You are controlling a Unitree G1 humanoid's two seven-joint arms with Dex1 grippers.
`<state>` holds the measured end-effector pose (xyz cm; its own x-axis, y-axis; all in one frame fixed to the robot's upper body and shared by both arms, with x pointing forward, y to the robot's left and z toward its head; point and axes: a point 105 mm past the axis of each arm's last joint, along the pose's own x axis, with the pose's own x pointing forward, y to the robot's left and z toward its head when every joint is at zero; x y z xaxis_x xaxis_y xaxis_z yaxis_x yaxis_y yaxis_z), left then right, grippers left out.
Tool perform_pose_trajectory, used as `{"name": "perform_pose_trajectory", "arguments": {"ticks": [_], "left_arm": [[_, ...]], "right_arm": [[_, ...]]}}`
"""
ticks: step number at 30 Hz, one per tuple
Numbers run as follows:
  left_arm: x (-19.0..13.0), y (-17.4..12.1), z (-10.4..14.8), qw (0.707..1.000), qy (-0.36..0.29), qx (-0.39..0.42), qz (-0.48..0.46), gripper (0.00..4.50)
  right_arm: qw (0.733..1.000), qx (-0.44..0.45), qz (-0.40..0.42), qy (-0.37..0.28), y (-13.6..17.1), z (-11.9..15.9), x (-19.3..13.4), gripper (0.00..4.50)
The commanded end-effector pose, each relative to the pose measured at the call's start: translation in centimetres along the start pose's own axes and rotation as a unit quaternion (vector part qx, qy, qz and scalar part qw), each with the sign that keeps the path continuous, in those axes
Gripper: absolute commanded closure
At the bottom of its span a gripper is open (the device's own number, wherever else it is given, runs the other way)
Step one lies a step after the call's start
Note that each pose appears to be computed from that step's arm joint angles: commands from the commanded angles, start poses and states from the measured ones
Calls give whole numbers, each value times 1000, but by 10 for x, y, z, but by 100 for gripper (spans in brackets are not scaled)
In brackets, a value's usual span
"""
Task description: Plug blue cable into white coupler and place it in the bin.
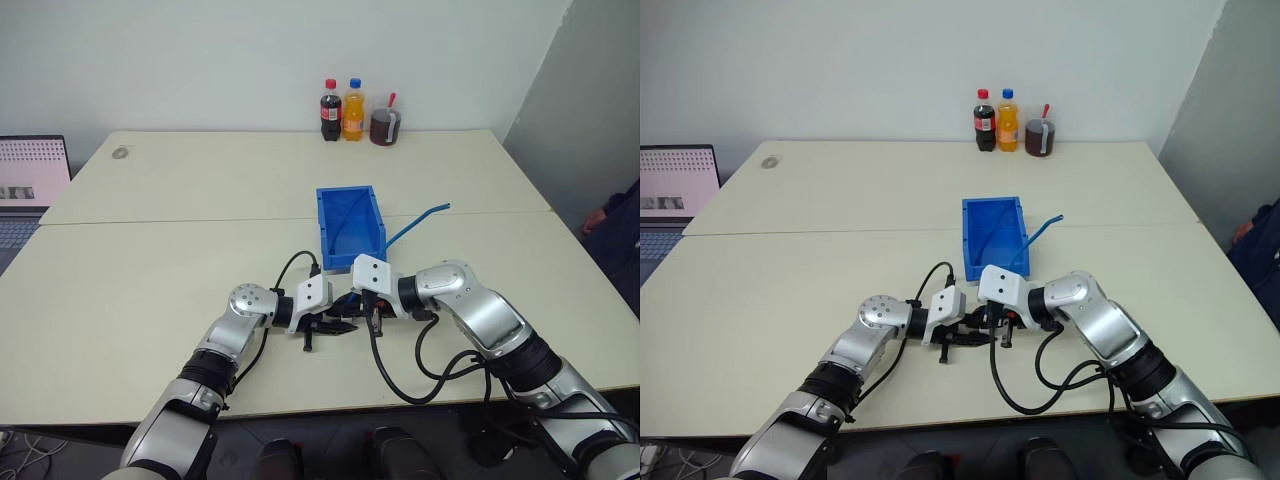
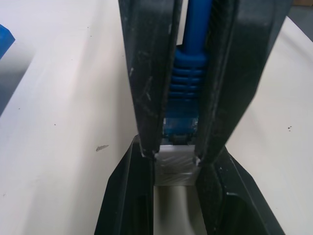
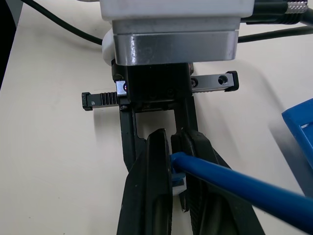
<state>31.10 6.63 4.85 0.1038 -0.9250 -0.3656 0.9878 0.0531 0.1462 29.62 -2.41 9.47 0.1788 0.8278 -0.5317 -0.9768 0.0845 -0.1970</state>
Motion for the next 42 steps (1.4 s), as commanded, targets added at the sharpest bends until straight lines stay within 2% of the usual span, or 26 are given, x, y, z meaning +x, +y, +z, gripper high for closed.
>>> {"name": "perform_pose_trajectory", "arguments": {"ticks": [1, 2, 4, 5, 12, 14, 16, 19, 22, 25, 28, 32, 34, 42], "left_arm": [[3, 6, 26, 998, -31, 49, 10, 369], [3, 6, 26, 998, -31, 50, 10, 369], [2, 8, 27, 998, -36, 48, 16, 299], [2, 9, 29, 998, -38, 45, 17, 291], [-8, 12, 39, 996, -61, 33, 57, 138], [-23, 6, 44, 993, -76, 13, 89, 108], [-38, -3, 49, 989, -86, -4, 124, 56], [-54, -15, 61, 981, -96, -19, 169, 7], [-67, -17, 71, 969, -90, -23, 231, 2], [-79, -8, 83, 944, -102, -34, 312, 2], [-80, -6, 85, 918, -126, -76, 368, 2], [-77, -8, 85, 901, -142, -102, 397, 2], [-75, -9, 86, 897, -144, -106, 404, 0], [-82, -10, 78, 883, -138, -113, 433, 0]], "right_arm": [[988, 101, 28, 111, 26, -78, 16, 439], [989, 100, 22, 105, 24, -76, 15, 439], [991, 101, 9, 89, 18, -68, 12, 439], [992, 102, -1, 79, 14, -62, 9, 439], [992, 117, -44, 14, 10, -31, -13, 439], [985, 148, -80, -24, 4, -12, -31, 439], [976, 177, -111, -61, -3, 9, -51, 439], [958, 213, -152, -120, -27, 40, -78, 439], [942, 235, -183, -155, -57, 60, -99, 439], [933, 249, -199, -168, -84, 70, -106, 439], [930, 252, -215, -162, -114, 74, -100, 439], [932, 250, -220, -142, -143, 75, -82, 439], [937, 234, -223, -134, -153, 78, -73, 369], [951, 204, -211, -102, -166, 78, -73, 168]]}}
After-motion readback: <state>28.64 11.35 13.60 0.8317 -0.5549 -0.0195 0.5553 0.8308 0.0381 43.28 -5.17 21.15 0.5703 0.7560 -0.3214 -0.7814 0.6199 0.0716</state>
